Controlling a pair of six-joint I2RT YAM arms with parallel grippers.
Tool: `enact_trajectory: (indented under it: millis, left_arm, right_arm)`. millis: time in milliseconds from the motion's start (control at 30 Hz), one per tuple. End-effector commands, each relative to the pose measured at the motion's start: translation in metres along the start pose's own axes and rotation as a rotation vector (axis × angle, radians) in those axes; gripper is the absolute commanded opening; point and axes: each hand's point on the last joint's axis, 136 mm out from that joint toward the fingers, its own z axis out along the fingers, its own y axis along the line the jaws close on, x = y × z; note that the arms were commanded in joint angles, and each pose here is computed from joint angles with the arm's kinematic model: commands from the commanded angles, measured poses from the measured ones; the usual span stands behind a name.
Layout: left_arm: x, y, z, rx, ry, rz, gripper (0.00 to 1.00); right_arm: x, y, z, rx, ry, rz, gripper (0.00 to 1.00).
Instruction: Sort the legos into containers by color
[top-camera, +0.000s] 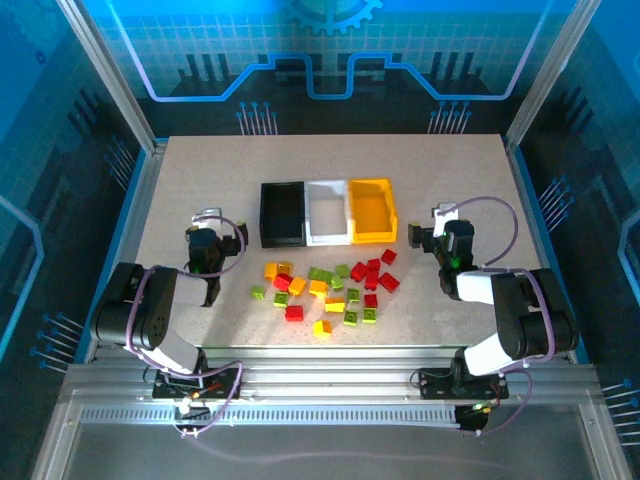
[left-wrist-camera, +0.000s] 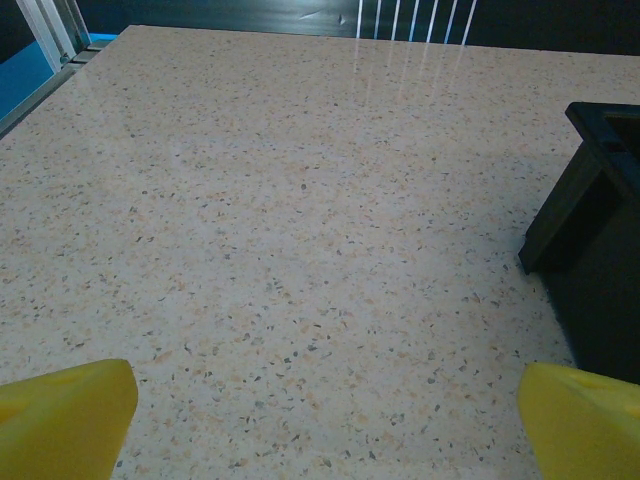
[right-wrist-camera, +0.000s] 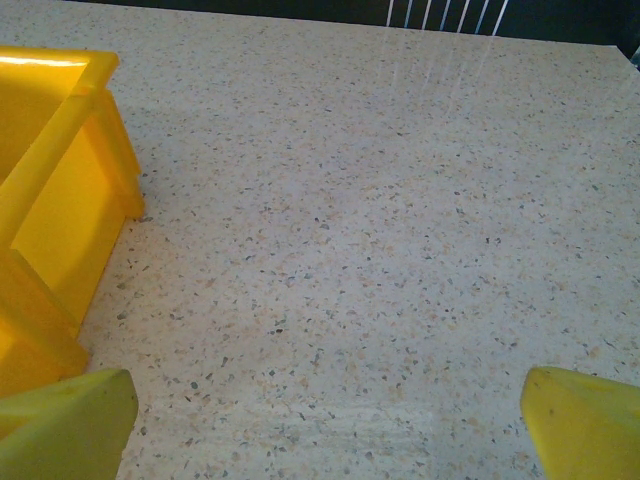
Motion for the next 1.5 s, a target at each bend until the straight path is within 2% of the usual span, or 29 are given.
enact_trajectory:
  millis: [0,200,333,400,500,567,633,700,767,800,900,1033,1100,1200,1333,1467]
  left_arm:
    - [-0.015,-0.001,0.002,0.013,-0.044,-0.004,0.99]
    - [-0.019,0.002,0.001,-0.006,-0.061,0.000,0.99]
    - [-0.046,-0.001,-0.024,-0.088,-0.123,0.054,0.99]
    - [-0.063,-0.006,-0.036,-0.092,-0.146,0.070,0.99]
    - [-0.098,-0.003,-0.054,-0.101,-0.215,-0.012,0.99]
    - [-0.119,0.002,-0.064,-0.114,-0.276,-0.096,0.99]
    - [-0.137,0.012,-0.074,-0.146,-0.347,-0.248,0.99]
    - [-0.140,0.023,-0.082,-0.170,-0.355,-0.417,0.99]
    - [-0.129,0.030,-0.089,-0.177,-0.287,-0.564,0.99]
    - [-0.123,0.037,-0.091,-0.193,-0.249,-0.656,0.99]
    - [-0.119,0.035,-0.090,-0.108,-0.177,-0.769,0.99]
    - [-0.126,0.003,-0.093,0.098,-0.152,-0.803,0.99]
    - [-0.122,-0.015,-0.093,0.168,-0.058,-0.815,0.99]
    - [-0.106,-0.044,-0.093,0.228,0.113,-0.782,0.99]
    - [-0.078,-0.083,-0.101,0.300,0.242,-0.691,0.99]
    - [-0.056,-0.107,-0.112,0.355,0.330,-0.642,0.99]
  right_arm:
    - [-0.008,0.000,0.000,-0.001,-0.038,-0.007,1.00]
    - [-0.008,-0.002,0.000,-0.009,-0.038,0.002,1.00]
    - [-0.021,-0.013,-0.010,0.076,-0.033,0.016,1.00]
    - [-0.028,-0.017,-0.014,0.106,0.036,0.022,1.00]
    - [-0.040,-0.024,-0.021,0.159,0.109,0.080,1.00]
    - [-0.052,-0.031,-0.031,0.227,0.093,0.118,1.00]
    - [-0.067,-0.040,-0.043,0.311,0.052,0.192,1.00]
    - [-0.065,-0.046,-0.049,0.319,0.074,0.365,1.00]
    - [-0.049,-0.047,-0.053,0.279,0.188,0.586,1.00]
    - [-0.047,-0.038,-0.048,0.189,0.230,0.630,1.00]
    - [-0.045,-0.019,-0.047,0.080,0.268,0.606,1.00]
    - [-0.035,0.020,-0.062,-0.037,0.401,0.480,0.97]
    - [-0.019,0.040,-0.067,-0.088,0.497,0.433,0.91]
    - [0.009,0.060,-0.076,-0.071,0.618,0.353,0.89]
    - [0.031,0.092,-0.079,-0.091,0.659,0.262,0.88]
    - [0.038,0.135,-0.080,-0.193,0.666,0.152,0.83]
